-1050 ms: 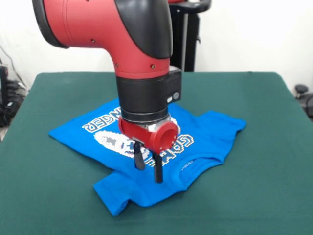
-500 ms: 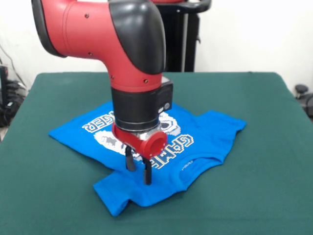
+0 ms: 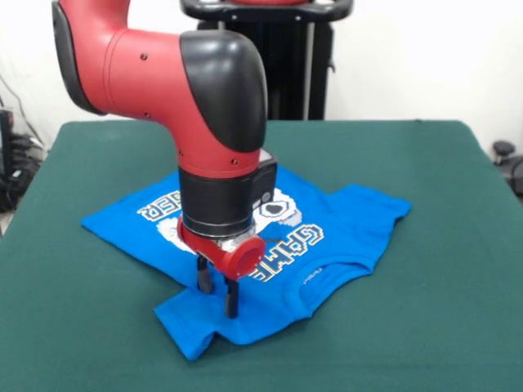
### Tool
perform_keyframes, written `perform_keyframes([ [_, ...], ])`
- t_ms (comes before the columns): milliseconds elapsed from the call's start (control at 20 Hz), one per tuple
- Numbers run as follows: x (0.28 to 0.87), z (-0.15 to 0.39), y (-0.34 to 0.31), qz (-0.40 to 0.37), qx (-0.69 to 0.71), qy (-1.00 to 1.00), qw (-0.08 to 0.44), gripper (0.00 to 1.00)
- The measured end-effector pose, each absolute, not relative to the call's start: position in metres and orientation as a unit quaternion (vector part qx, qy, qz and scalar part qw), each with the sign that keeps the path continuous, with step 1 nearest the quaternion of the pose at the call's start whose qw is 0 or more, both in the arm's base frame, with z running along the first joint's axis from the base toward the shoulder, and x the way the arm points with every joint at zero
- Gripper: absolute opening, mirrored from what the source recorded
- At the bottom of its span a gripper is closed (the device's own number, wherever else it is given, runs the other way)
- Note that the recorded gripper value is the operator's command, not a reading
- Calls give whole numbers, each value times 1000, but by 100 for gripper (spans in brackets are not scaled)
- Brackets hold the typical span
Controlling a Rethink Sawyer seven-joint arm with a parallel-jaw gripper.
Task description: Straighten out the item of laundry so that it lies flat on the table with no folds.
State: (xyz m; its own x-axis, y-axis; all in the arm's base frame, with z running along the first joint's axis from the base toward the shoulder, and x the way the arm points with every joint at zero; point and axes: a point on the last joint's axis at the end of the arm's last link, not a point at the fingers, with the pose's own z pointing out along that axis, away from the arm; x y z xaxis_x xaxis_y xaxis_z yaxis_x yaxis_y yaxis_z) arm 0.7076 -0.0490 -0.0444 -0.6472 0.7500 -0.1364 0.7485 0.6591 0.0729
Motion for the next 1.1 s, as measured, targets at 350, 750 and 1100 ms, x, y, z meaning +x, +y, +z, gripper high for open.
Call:
perform_keyframes([
  [350, 713, -42, -51, 0, 409, 908, 86, 100],
  [750, 719, -40, -64, -9, 411, 907, 96, 100],
  [1100, 729, -47, -78, -17, 412, 905, 107, 100],
])
